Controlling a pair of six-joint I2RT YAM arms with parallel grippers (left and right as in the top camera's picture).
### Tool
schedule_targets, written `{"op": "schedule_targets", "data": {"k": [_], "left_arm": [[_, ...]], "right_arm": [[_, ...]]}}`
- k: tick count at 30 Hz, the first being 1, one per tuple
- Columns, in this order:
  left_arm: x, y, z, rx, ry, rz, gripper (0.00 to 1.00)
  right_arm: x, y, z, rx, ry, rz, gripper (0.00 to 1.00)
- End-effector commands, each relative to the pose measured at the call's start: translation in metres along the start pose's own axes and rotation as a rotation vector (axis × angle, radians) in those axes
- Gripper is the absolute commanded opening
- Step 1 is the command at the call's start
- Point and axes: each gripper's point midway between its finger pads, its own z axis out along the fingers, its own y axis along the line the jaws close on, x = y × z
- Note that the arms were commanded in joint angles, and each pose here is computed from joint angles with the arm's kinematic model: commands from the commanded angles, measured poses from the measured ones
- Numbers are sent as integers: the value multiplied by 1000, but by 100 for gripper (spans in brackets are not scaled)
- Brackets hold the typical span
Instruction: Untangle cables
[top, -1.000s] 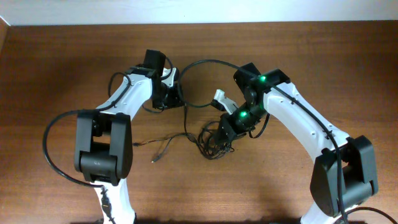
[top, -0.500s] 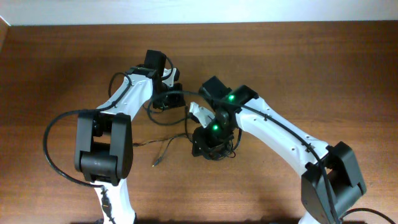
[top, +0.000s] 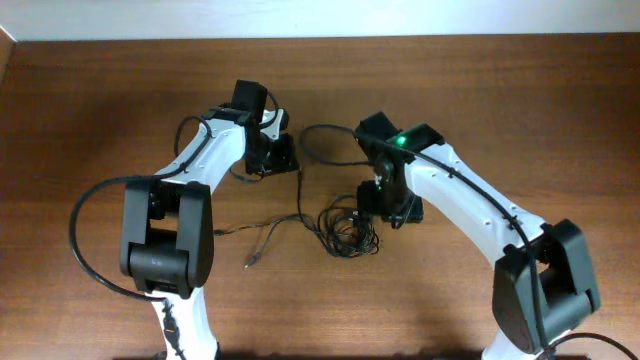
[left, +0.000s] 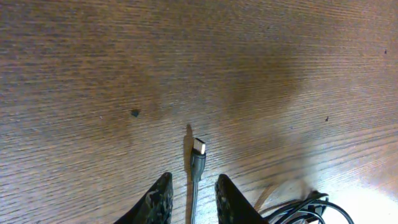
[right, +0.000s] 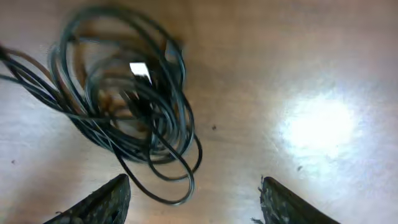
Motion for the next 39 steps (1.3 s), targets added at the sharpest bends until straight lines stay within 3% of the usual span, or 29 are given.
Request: {"op": "schedule_targets", "data": {"k": [1,3,6,10,14,20,22,27,30,32,34,35,36,39], "left_arm": [[-1,-4,-10,-5,-22,17,24],[-2,-4,-10,-4,-23,18,24],[-2,-5,-10,-3,-26,19,24],[-2,-4,-10,-3,-27,18,25],[-2,-4,-10,-3,-26,18,25],[-2,-4,-10,-3,-27,18,27],[-3,-5,-10,-3,-27,18,28],[-3,-5,-10,-2,-29,19,28],[-3,-5,-10,-2,-30,19,28],[-3,-5,-10,-2,-29,19,28],[-3,-5,-10,-2,-30,20,27],[-3,-5,-10,-2,-30,19,27],[-3,-5,-10,-2,-30,19,27],[-3,-5,-10,-2,-30,19,27]], "right_arm": [[31,28,26,-110,116,15,67],[47,55,35,-193,146,-48,65],[87,107,30,-359,225,-280,62],[123,128,32,-374,269,-440,66],[96,115,30,-383,229,-368,68],[-24,56,15,-427,-39,-96,68],[-44,29,14,-394,-71,48,68],[-10,11,36,-325,53,94,68],[27,47,41,-410,158,5,67],[36,85,25,-603,177,-137,47],[26,92,22,-633,130,-165,31],[21,95,22,-643,102,-178,12],[17,98,20,-652,82,-190,6],[17,107,19,-667,64,-225,4]]}}
